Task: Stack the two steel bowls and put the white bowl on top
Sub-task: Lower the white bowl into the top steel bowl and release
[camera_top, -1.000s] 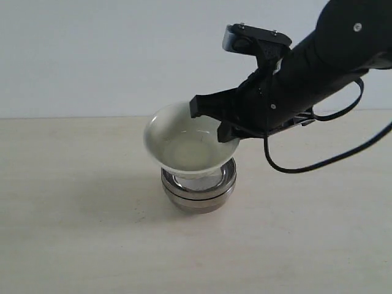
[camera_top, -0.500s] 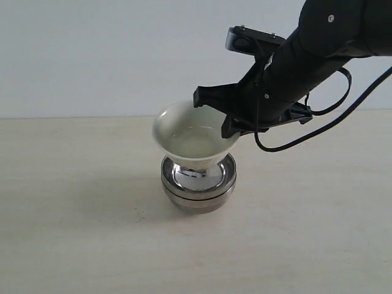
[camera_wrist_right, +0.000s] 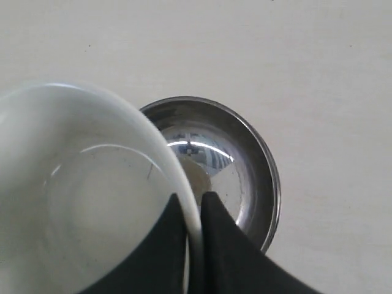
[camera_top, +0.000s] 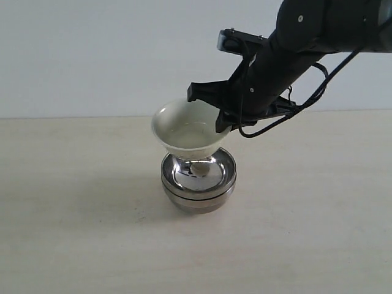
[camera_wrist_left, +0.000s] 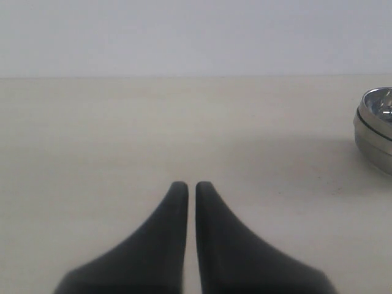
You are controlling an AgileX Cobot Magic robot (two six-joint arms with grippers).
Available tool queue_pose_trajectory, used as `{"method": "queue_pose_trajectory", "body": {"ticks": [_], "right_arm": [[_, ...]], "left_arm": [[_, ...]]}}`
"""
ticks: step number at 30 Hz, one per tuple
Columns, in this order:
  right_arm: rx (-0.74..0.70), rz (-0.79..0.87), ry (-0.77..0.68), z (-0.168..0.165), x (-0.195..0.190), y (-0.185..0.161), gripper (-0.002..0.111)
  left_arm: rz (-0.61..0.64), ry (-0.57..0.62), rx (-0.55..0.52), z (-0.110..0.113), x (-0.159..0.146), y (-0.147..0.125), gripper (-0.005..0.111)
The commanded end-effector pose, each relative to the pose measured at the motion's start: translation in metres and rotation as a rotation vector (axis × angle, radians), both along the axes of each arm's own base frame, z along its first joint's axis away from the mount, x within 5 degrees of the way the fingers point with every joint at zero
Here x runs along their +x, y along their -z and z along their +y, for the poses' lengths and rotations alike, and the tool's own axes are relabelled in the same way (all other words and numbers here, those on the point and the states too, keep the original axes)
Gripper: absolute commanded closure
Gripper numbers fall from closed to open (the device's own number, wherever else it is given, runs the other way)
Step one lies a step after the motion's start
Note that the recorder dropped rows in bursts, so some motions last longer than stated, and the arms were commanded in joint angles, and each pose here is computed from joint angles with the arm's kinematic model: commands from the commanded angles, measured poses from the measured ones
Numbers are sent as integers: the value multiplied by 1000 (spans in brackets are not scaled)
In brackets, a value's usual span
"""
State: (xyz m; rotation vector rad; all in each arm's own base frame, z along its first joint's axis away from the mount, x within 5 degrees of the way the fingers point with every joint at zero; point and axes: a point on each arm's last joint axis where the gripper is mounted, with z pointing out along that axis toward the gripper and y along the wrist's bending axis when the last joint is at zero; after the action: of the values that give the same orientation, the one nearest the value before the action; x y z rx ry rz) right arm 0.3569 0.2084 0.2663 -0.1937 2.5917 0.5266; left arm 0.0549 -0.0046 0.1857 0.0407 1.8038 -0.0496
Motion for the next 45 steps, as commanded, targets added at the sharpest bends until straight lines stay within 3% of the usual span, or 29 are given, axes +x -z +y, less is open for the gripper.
{"method": "queue_pose_trajectory", "body": {"ticks": [1,7,13,25,27,34,45], "right_arm": [[-16,19,11,3,16,23,108],[-44,53,12,8,27,59,108],[-83,86,7,-11,33,64,108],[-42,88,-8,-7,33,63,108],[-41,89,-7,-7,33,63,103],[-43,85,-17,-7,33,63,64],[-69,52,-63,-11,24,39,64]], "left_arm": [[-5,-5,-17,0,0,1,103],[-5,-5,-17,0,0,1,103],[-5,-5,-17,0,0,1,103],[-5,-5,-17,0,0,1,103],[-5,-5,-17,0,0,1,103],[-5,-5,-17,0,0,1,103],[-5,-5,-17,0,0,1,103]]}}
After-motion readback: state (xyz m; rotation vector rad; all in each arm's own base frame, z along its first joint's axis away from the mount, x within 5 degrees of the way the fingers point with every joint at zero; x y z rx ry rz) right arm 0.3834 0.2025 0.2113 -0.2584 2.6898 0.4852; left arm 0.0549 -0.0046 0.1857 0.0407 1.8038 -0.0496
